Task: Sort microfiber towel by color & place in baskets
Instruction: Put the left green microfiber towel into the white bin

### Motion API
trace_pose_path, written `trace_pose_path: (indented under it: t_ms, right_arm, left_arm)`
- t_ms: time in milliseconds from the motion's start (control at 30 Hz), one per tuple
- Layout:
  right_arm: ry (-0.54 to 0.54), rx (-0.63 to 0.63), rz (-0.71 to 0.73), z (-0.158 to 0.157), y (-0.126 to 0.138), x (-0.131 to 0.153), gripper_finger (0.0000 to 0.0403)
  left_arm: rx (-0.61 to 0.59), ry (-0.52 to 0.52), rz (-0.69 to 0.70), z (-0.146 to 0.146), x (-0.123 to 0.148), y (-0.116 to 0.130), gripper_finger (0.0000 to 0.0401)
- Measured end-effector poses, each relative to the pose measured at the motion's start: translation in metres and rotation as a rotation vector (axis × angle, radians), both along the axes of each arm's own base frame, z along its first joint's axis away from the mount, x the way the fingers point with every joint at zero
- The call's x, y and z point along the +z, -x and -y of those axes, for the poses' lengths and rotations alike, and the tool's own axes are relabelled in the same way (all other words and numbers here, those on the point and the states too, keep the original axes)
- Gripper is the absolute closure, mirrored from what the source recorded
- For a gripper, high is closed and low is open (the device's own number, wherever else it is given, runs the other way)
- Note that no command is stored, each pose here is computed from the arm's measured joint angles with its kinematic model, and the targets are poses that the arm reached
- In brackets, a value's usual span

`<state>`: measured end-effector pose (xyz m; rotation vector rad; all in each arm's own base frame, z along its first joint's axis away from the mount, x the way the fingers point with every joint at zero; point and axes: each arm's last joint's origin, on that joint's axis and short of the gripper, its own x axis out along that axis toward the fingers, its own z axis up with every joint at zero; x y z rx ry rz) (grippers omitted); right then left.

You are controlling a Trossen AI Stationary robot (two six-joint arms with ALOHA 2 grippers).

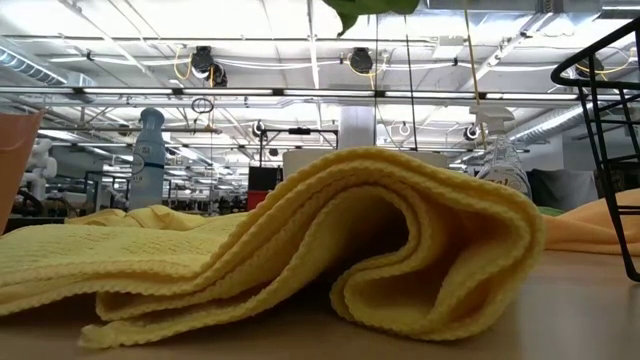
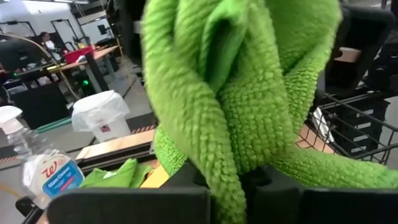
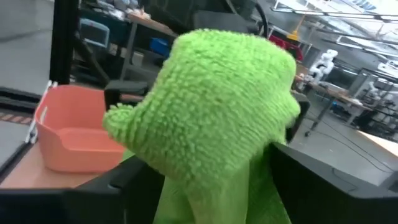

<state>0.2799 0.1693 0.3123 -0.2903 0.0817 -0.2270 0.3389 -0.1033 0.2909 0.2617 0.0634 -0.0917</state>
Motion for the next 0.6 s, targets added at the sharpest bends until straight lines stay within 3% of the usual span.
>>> trace_pose_path:
  t_ms: [200,433,500,600]
  right_arm:
    - [0.008,-0.003,0.0,0.016,-0.01,0.0,0.0203]
    - [0.025,0.032,-0.01,0.018,-0.013,0.0,0.0372]
    - [0.034,0.032,-0.017,0.018,-0.012,-0.001,0.0388]
    - [0.035,-0.003,-0.025,0.016,-0.01,-0.002,0.0378]
  left_arm:
    - [0.001,-0.002,-0.003,-0.001,0.0,0.0,0.037]
    - [0.04,0.013,-0.011,-0.005,-0.001,-0.001,0.0365]
    - [0.062,0.042,-0.024,-0.005,-0.002,-0.001,0.0356]
    - [0.072,0.043,-0.073,-0.003,-0.007,0.001,0.0317]
